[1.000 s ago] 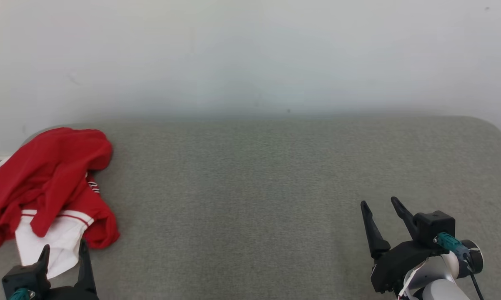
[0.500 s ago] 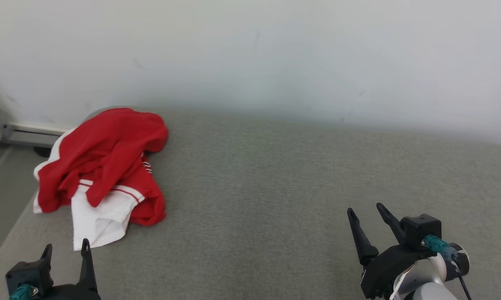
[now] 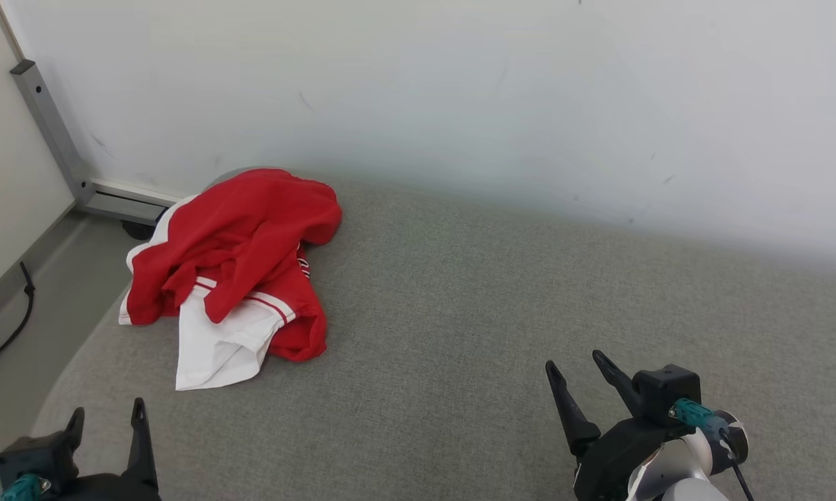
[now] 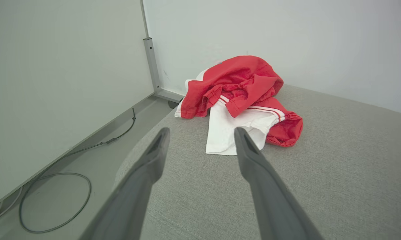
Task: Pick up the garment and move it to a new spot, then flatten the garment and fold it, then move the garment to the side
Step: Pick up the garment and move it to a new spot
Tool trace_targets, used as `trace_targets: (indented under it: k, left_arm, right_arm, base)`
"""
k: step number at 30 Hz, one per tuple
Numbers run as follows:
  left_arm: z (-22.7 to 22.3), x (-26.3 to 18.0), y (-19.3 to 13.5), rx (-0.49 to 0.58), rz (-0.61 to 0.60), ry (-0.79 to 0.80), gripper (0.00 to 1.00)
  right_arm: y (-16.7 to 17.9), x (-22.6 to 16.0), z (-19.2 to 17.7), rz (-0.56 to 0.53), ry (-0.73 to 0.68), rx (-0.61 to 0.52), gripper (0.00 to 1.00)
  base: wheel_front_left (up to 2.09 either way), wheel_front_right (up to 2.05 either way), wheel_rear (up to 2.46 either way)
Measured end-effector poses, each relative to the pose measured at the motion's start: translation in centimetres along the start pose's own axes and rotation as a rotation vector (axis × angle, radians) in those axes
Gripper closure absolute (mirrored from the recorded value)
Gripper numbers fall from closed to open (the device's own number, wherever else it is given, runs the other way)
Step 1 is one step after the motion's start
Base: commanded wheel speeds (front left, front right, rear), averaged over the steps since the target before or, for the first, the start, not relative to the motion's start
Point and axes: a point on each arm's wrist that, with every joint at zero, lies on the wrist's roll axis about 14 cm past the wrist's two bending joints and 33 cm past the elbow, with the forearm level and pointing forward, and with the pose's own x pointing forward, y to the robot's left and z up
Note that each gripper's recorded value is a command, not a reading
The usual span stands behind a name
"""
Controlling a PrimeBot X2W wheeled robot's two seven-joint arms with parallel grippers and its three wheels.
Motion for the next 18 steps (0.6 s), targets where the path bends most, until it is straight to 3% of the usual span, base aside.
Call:
trace_targets:
  k: [4,13,18]
  left_arm:
    - [0.4,1.1,-0.9,-0.008,-0.065,0.011,0.0]
    - [8.8,8.1,-3.5,-0.048,-0.251,-0.079,0.0]
    - [10.7,12.0,-3.8,0.037,-0.259,-0.015,0.0]
  right_arm:
    - [-0.5,-0.1,-0.4,-0.012,0.013,0.004,0.0]
    - [-2.1,0.0,-0.6,-0.038,0.029,-0.003,0.0]
    - [-3.7,0.3,-0.8,-0.054,0.047,-0.02,0.0]
  base:
    - [0.0,0.0,0.0]
    - [0.0,0.0,0.0]
    - [0.0,0.0,0.0]
